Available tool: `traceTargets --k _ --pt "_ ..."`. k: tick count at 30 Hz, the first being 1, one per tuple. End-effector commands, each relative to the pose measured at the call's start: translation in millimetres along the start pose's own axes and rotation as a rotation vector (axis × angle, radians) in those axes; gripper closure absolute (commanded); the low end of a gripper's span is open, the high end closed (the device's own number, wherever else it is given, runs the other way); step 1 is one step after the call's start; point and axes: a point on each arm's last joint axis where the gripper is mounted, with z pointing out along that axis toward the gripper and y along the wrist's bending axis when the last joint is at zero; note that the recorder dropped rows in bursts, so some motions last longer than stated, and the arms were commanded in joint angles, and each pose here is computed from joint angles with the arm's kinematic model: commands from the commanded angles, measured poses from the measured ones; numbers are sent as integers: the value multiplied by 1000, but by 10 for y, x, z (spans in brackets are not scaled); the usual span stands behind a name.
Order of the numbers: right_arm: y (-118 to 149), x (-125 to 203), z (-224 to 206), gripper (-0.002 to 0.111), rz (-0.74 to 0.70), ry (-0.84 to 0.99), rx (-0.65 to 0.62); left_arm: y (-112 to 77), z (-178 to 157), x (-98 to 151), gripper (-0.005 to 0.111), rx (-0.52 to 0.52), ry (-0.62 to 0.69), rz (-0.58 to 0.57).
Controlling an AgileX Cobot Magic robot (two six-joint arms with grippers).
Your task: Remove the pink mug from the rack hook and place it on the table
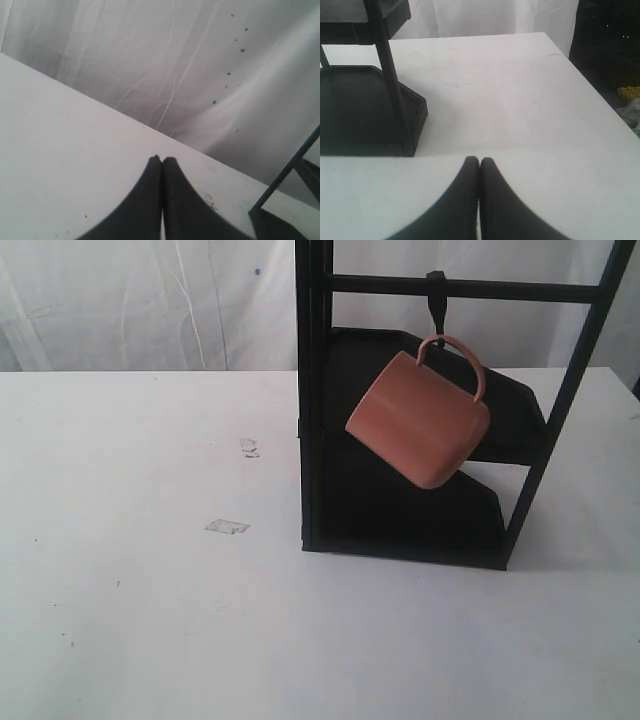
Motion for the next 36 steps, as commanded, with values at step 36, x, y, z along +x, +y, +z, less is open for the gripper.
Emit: traceTargets --k 36 --pt "58 -589 -213 108 750 -631 -336 163 -75 367 107 -80 398 401"
